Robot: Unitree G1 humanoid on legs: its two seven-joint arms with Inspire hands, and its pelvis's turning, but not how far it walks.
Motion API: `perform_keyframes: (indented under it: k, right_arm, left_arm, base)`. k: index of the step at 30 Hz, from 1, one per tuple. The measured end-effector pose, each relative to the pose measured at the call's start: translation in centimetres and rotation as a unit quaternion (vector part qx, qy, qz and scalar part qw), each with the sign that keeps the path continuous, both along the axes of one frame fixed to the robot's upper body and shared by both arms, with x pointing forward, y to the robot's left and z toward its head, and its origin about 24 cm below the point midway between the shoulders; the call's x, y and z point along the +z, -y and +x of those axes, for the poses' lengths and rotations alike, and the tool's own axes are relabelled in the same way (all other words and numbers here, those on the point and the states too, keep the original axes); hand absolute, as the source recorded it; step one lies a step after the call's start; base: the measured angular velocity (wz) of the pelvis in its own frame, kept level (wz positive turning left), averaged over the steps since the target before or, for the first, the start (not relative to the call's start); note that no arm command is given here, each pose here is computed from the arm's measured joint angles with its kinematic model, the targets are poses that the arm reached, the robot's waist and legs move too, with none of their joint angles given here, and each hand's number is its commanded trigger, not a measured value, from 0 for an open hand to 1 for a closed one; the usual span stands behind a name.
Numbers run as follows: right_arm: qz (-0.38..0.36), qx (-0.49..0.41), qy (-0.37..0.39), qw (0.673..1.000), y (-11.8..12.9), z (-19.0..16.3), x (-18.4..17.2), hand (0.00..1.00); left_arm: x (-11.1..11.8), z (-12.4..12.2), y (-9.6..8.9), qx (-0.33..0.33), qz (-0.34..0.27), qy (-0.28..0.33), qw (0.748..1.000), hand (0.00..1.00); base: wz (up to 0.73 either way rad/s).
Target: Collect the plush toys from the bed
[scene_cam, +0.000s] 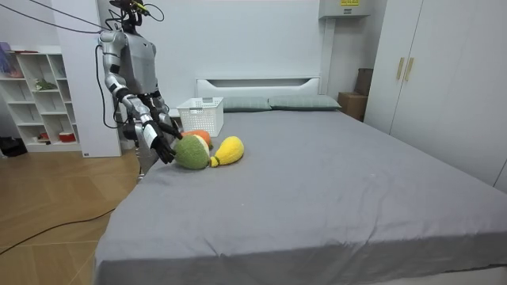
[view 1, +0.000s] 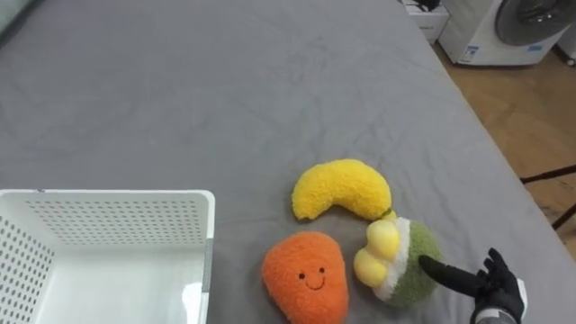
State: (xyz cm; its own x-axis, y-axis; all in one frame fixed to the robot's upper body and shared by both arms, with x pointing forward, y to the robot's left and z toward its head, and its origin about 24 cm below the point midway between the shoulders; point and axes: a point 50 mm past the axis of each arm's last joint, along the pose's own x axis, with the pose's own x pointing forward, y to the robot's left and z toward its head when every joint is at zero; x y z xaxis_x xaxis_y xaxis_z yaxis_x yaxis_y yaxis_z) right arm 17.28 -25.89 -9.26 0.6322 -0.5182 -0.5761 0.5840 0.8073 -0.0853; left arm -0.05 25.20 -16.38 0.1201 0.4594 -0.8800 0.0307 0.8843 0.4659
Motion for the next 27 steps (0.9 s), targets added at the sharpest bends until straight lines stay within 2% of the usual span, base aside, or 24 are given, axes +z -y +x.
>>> perform_keyframes:
  k: [12, 20, 27]
  right_arm:
    - [-0.019, 0.052, 0.048, 0.997, -1.0, 1.9, 1.8, 0.0]
    - [-0.048, 0.077, 0.04, 0.995, -1.1, 2.0, 1.9, 0.0]
    - [-0.04, 0.084, 0.02, 0.995, -1.1, 1.2, 1.1, 0.0]
  left_arm:
    - [0.0, 0.1, 0.1, -0.009, 0.004, -0.001, 1.0, 0.0]
    - [0.0, 0.2, 0.1, -0.026, 0.008, -0.004, 1.0, 0.0]
    - [0.0, 0.1, 0.1, -0.029, 0.009, -0.007, 1.0, 0.0]
  base:
    - [0.0]
    - [0.0]
    - [0.04]
